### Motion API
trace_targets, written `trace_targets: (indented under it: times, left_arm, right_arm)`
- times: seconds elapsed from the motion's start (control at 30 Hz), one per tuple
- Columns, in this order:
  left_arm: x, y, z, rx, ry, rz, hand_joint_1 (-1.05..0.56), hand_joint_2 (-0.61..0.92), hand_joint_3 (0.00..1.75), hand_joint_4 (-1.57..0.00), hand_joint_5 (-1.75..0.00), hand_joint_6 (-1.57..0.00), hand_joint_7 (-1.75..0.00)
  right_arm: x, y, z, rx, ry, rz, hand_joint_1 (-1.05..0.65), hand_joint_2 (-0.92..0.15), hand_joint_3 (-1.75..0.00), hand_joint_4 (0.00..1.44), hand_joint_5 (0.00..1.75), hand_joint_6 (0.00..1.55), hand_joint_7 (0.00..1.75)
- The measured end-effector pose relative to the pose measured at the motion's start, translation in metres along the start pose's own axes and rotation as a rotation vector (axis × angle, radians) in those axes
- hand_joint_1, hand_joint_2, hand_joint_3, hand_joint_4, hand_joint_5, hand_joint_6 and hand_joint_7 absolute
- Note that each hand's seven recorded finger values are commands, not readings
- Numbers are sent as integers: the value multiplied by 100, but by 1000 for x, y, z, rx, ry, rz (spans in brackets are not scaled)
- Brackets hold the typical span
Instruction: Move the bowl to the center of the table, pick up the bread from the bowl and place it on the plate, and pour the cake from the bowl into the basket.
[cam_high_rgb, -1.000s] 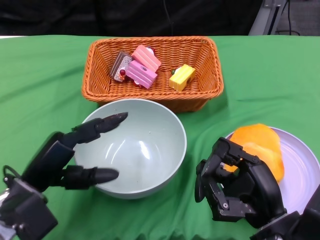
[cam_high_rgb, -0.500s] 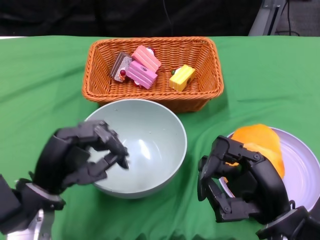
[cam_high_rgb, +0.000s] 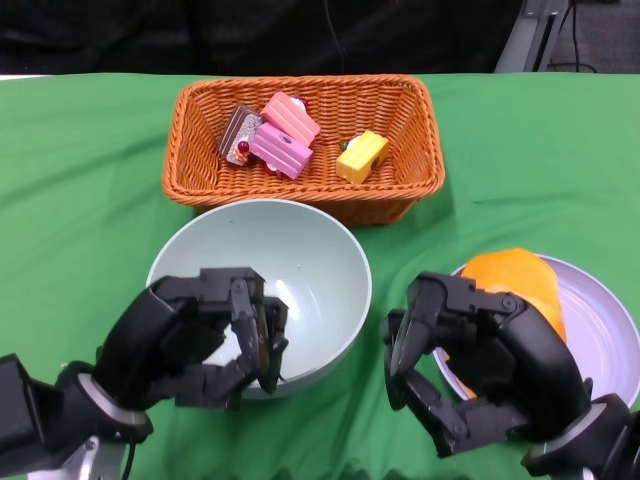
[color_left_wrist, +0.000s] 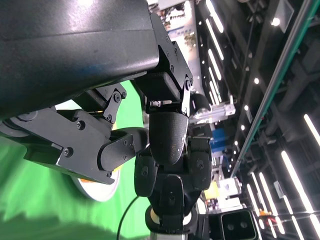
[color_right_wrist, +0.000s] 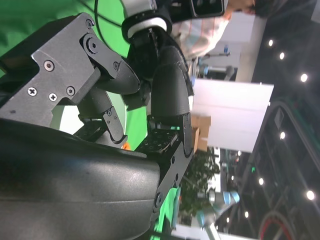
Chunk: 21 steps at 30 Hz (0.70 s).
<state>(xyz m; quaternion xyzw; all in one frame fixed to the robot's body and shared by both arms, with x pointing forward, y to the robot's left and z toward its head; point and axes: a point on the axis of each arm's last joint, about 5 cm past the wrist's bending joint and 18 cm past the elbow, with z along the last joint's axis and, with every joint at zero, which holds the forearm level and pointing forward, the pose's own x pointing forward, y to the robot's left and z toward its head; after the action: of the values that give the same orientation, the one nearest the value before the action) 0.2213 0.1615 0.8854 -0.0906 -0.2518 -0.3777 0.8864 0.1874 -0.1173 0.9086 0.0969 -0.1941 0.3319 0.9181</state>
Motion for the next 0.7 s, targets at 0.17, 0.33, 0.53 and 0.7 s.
trace_targets:
  times: [0.17,0.33,0.53,0.7]
  left_arm:
    - [-7,-7,1,-13,27,1,-13,58,106,-81,-173,-73,-156]
    - [-6,-7,3,-6,24,0,-14,60,103,-81,-173,-73,-157]
    - [-6,-6,3,-8,32,1,-12,63,96,-79,-175,-72,-157]
    - [-7,-7,1,-18,33,-1,-14,65,90,-80,-174,-72,-158]
  right_arm:
    - [-2,1,1,-7,6,24,-4,-38,-127,81,174,76,136]
    - [-2,2,1,-3,11,30,-9,-40,-122,82,172,77,136]
    - [-2,3,1,-2,13,20,-10,-42,-121,81,173,76,135]
    - [-2,2,0,0,16,19,-10,-42,-120,80,174,75,137]
